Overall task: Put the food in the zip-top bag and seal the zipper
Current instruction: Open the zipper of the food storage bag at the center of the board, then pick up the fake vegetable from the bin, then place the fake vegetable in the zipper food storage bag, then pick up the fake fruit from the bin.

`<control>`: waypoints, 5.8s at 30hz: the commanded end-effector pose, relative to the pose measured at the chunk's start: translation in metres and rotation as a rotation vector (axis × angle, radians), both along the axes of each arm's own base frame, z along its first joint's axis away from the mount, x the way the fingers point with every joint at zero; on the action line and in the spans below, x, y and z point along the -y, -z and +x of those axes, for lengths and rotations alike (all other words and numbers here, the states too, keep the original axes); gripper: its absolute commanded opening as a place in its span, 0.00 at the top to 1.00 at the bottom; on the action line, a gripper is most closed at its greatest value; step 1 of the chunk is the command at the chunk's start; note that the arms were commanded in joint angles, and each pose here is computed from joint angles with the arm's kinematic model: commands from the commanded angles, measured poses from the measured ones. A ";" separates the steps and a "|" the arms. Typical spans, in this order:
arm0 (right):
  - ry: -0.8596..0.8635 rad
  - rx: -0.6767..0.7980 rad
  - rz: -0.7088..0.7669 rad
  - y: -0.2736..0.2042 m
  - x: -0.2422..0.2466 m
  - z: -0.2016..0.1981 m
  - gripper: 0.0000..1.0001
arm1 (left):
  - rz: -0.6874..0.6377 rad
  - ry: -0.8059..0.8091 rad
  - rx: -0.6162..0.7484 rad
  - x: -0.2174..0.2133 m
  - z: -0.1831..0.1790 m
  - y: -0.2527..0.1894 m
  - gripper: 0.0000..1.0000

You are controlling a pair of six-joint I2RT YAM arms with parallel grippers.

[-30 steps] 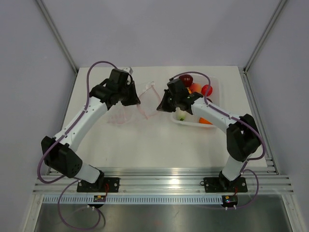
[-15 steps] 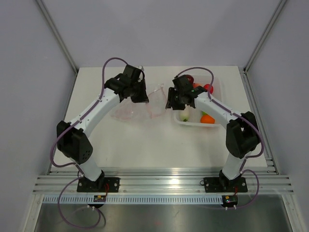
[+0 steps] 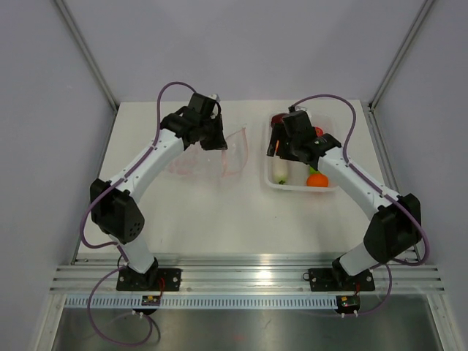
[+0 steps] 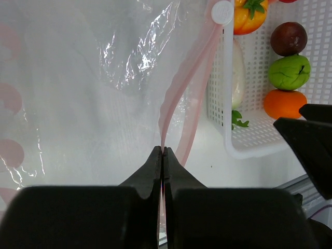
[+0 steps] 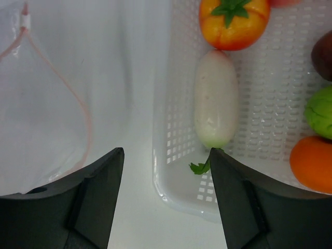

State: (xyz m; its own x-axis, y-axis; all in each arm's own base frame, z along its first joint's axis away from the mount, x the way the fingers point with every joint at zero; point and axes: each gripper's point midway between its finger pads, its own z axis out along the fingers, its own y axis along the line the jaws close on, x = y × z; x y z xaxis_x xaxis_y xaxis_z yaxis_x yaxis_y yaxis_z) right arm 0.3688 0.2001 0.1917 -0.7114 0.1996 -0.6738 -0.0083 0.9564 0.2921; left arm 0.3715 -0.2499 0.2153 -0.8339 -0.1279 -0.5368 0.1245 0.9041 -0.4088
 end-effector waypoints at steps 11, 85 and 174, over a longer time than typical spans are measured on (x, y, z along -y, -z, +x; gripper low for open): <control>-0.037 -0.175 -0.131 0.079 0.047 0.010 0.24 | -0.047 0.028 0.052 0.009 0.008 -0.011 1.00; -0.392 -0.311 0.334 -0.019 -0.102 -0.056 0.64 | -0.191 0.267 0.144 0.034 -0.026 -0.049 1.00; 0.202 -0.337 -0.318 0.136 0.140 -0.018 0.45 | -0.289 0.081 0.124 0.043 -0.021 -0.089 1.00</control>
